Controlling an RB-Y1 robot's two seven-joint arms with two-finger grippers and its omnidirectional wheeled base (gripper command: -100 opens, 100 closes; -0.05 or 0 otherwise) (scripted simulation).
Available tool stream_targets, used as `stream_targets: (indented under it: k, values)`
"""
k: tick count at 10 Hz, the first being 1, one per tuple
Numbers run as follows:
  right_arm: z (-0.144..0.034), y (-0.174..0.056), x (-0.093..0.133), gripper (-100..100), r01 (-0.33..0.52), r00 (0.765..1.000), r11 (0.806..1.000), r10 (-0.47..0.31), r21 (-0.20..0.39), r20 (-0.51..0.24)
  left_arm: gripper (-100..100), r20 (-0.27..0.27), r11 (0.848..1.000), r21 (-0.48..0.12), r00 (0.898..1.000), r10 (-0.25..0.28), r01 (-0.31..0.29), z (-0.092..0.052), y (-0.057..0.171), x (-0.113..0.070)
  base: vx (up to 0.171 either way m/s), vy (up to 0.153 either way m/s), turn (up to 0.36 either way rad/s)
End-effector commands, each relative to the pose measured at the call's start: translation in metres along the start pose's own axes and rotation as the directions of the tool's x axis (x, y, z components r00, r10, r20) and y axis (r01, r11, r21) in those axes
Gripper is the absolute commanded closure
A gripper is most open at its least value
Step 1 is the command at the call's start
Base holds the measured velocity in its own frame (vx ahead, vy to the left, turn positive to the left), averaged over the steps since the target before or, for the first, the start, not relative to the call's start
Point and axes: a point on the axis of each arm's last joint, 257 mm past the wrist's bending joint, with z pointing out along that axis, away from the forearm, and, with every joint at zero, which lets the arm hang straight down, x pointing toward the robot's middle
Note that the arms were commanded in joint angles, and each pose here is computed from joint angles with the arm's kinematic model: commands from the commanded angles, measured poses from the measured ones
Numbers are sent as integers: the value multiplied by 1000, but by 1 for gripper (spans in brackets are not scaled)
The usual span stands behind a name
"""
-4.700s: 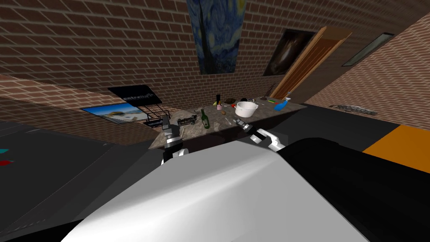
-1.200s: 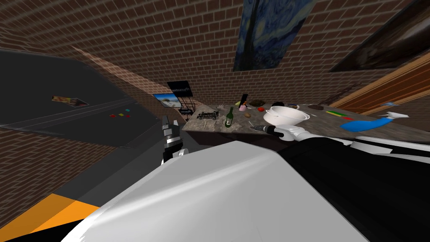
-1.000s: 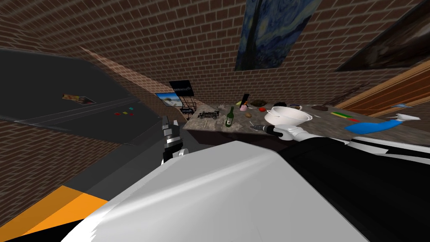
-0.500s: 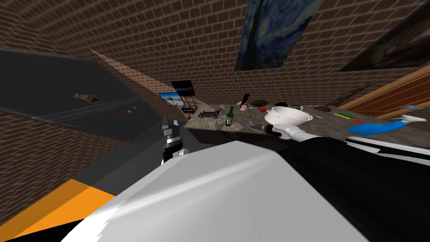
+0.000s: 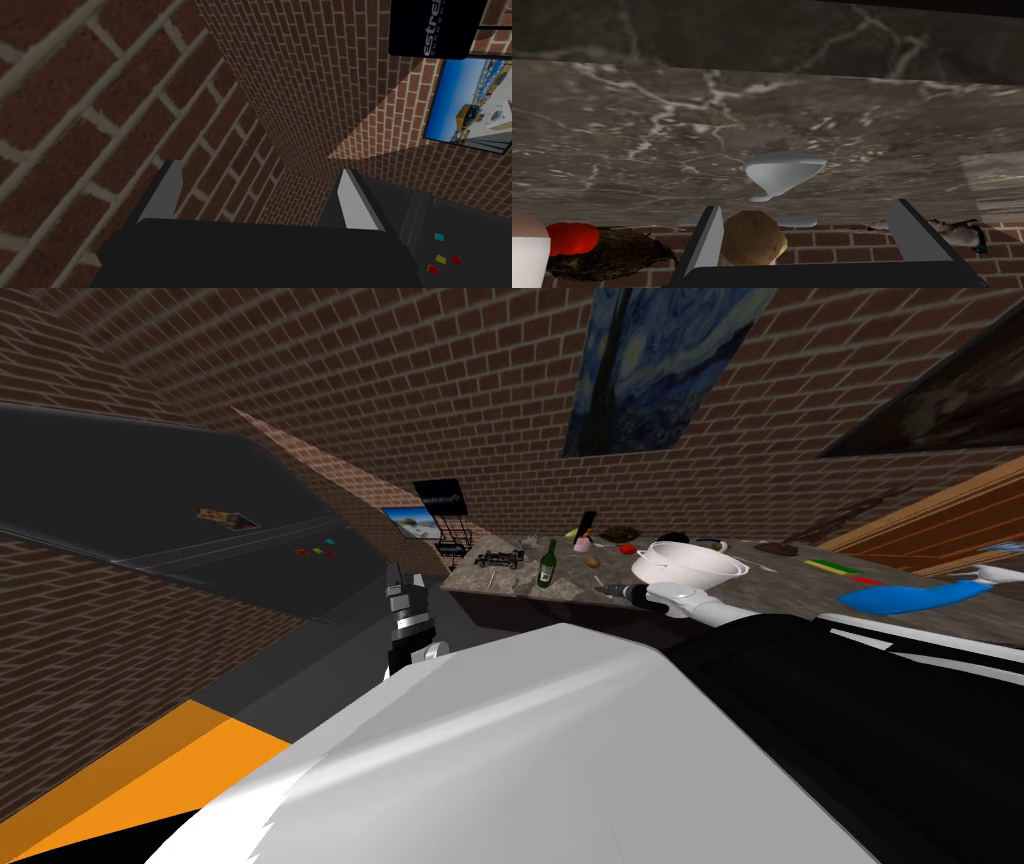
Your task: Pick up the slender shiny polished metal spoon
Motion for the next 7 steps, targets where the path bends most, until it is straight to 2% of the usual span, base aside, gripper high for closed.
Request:
stream_targets:
  k: [1,2,5,6,7]
  values:
    - [0,-2,3,-100,15,1000,1000,-15,7,-10,0,0,1000,0,1000,0,0,0,0,0,-12,-9,-24]
    - [6,0,-5,-100,-22,1000,1000,22,7,9,0,0,1000,0,1000,0,0,0,0,0,-55,-17,128]
    - [6,-4,0,-100,-4,1000,1000,5,23,-12,0,0,1000,0,1000,0,0,0,0,0,-40,-9,27]
    - [11,-3,-7,-100,-41,999,999,41,23,6,0,0,1000,0,1000,0,0,0,0,0,-52,-19,145]
    - [11,-4,-5,-100,-44,999,999,44,29,0,0,0,1000,0,1000,0,0,0,0,0,-64,-22,98]
